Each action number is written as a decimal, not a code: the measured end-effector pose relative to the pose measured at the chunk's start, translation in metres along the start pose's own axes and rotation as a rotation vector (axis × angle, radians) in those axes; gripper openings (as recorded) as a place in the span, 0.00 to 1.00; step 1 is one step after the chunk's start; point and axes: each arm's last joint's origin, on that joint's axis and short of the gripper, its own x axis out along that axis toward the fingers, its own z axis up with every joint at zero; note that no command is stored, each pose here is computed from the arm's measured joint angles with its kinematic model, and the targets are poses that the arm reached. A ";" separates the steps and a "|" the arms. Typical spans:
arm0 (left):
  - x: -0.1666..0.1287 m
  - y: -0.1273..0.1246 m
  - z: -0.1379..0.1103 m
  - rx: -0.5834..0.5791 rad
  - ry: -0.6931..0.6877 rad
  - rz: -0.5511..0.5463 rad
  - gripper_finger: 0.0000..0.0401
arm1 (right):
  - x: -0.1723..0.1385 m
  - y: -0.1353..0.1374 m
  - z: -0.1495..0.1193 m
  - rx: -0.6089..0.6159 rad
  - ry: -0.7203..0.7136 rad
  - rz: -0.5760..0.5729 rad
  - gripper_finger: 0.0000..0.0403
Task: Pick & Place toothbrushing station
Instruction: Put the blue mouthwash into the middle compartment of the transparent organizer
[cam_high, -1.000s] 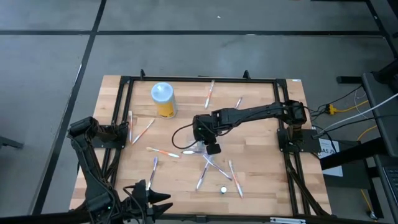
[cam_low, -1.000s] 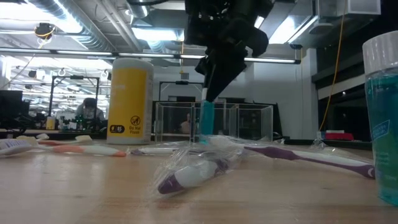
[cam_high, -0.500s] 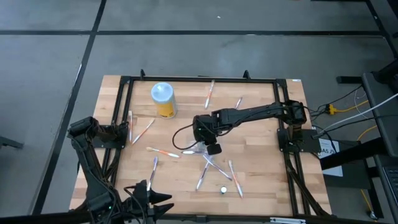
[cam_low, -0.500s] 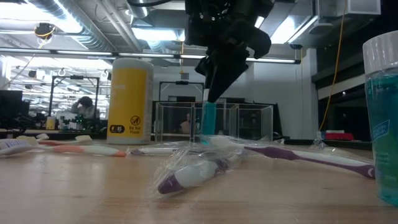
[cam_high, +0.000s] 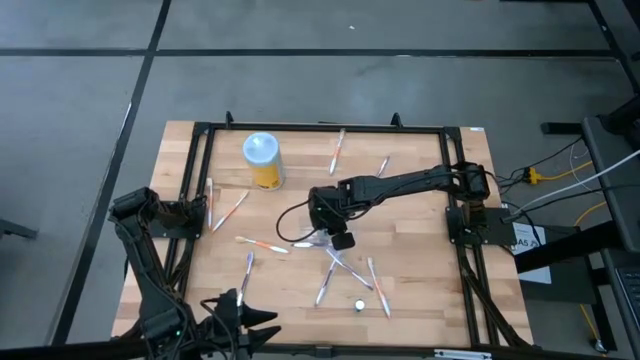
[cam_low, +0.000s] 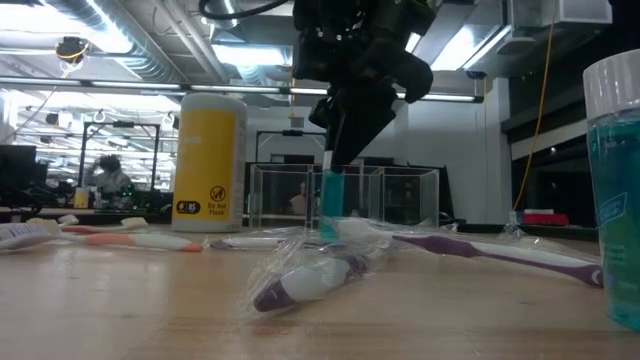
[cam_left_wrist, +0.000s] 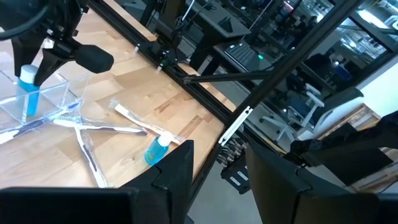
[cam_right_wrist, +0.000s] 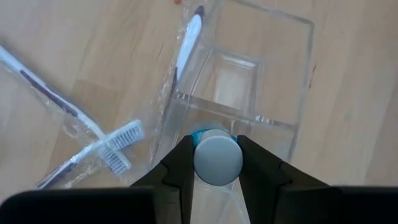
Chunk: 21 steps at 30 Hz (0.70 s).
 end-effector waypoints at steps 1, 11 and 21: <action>0.000 0.000 0.000 0.002 0.000 0.000 0.36 | 0.000 0.000 0.000 -0.002 -0.001 0.006 0.24; 0.000 -0.001 0.000 0.007 0.000 -0.004 0.36 | 0.000 0.000 0.000 0.002 0.004 -0.015 0.40; 0.000 -0.001 0.000 0.009 0.005 -0.005 0.36 | 0.000 -0.001 0.002 0.024 -0.019 -0.008 0.35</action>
